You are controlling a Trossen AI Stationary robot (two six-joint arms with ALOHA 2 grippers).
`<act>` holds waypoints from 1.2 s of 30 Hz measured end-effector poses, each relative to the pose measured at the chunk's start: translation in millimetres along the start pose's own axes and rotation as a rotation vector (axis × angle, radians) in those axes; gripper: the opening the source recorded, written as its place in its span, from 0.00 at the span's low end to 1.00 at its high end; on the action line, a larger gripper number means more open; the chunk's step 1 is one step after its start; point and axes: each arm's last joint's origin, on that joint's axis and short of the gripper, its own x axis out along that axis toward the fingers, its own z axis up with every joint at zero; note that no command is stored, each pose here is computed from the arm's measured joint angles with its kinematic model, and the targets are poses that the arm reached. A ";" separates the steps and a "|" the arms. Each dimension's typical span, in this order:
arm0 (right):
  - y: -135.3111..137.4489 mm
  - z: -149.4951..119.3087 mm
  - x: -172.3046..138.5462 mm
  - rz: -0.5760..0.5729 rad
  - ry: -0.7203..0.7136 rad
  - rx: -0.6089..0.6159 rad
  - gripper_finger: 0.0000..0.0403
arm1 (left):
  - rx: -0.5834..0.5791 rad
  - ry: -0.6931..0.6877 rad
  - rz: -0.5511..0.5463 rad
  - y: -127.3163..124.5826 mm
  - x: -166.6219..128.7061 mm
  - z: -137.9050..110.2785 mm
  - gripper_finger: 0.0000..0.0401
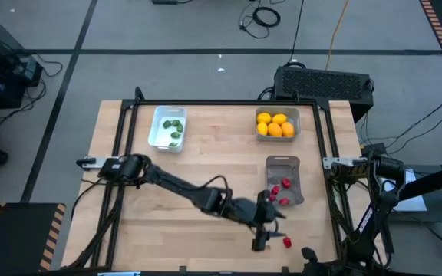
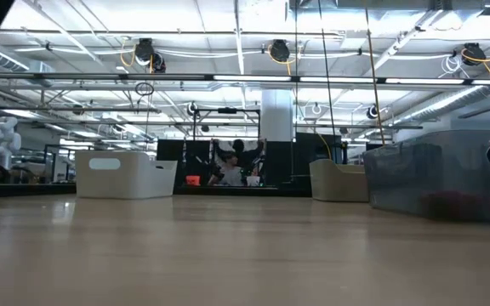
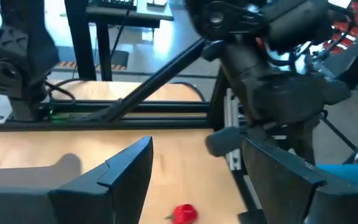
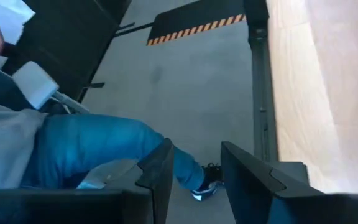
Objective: Sort produce into baskets
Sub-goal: Put the red chili pepper into the black bin
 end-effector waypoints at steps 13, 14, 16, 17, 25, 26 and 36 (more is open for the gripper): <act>24.8 -2.4 -12.8 0.162 -0.049 0.015 0.31 | 0.035 -0.161 -0.019 -93.3 26.6 -74.3 0.63; 25.5 -2.4 -13.1 0.168 -0.049 0.021 0.31 | 0.047 -0.182 -0.025 -97.0 30.5 -84.0 0.63; 25.9 -2.7 -13.4 0.175 -0.042 0.042 0.31 | 0.061 -0.225 -0.039 -102.1 39.8 -101.7 0.63; 25.9 -3.0 -13.4 0.178 -0.034 0.055 0.31 | 0.066 -0.238 -0.042 -103.6 45.2 -110.5 0.63; 25.5 -2.4 -12.5 0.183 -0.016 0.105 0.31 | 0.219 -0.233 -0.002 -99.8 91.6 -165.2 0.63; 25.3 -2.0 -12.1 0.182 -0.017 0.105 0.31 | 0.252 -0.239 0.015 -98.2 94.4 -166.4 0.63; 15.1 7.4 -1.1 0.127 0.003 0.086 0.31 | 0.270 -0.102 0.015 -41.6 113.8 -155.4 0.63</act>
